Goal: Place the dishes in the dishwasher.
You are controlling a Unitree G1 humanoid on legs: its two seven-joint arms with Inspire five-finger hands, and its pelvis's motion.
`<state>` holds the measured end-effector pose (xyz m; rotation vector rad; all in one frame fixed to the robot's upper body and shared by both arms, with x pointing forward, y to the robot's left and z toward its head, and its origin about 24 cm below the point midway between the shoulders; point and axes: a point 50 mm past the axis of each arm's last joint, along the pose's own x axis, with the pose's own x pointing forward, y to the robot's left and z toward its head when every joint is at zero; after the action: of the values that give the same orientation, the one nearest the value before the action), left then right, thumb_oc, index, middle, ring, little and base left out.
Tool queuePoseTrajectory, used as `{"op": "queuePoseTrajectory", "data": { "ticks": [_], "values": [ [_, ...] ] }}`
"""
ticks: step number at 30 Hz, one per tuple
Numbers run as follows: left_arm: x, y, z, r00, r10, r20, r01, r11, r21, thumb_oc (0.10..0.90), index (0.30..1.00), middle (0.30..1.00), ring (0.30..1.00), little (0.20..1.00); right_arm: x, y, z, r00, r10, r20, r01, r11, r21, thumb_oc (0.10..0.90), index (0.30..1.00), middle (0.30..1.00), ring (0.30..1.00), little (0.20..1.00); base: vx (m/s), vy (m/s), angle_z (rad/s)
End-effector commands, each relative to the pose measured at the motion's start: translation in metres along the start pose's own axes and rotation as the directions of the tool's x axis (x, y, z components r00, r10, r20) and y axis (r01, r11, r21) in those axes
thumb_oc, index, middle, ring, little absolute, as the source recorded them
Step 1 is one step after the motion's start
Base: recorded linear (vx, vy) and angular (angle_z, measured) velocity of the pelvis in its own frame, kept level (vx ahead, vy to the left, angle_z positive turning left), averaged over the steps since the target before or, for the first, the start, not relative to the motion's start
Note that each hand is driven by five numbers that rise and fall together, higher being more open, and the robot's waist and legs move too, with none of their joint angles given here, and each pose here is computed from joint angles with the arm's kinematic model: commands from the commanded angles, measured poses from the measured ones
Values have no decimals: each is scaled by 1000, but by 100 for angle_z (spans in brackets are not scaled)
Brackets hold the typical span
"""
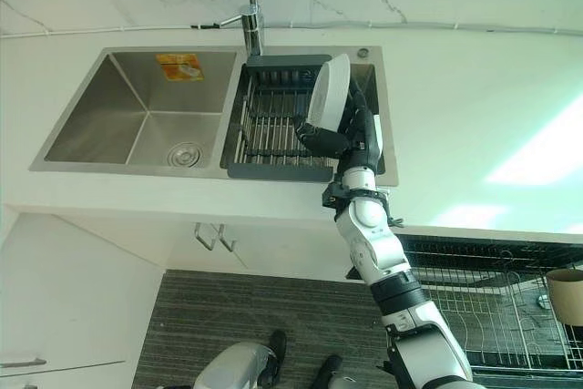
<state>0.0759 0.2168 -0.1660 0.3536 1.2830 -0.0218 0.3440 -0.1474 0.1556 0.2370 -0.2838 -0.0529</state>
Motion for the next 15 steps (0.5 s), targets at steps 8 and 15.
{"op": "queuePoseTrajectory", "data": {
  "ticks": [8, 15],
  "values": [
    [-3, 17, -17, 999, 41, -28, -38, 991, 126, 800, 900, 900, 900, 900, 30, 33, 72, 958, 54, 282, -68, 997, 40, 800, 900, 900, 900, 900, -4, 11, 3],
    [-3, 18, -15, 999, 46, -17, -43, 988, 148, 800, 900, 900, 900, 900, 38, 18, 74, 959, -26, 281, 35, 999, -25, 400, 300, 300, 300, 300, 14, -3, 1]
  ]
}}
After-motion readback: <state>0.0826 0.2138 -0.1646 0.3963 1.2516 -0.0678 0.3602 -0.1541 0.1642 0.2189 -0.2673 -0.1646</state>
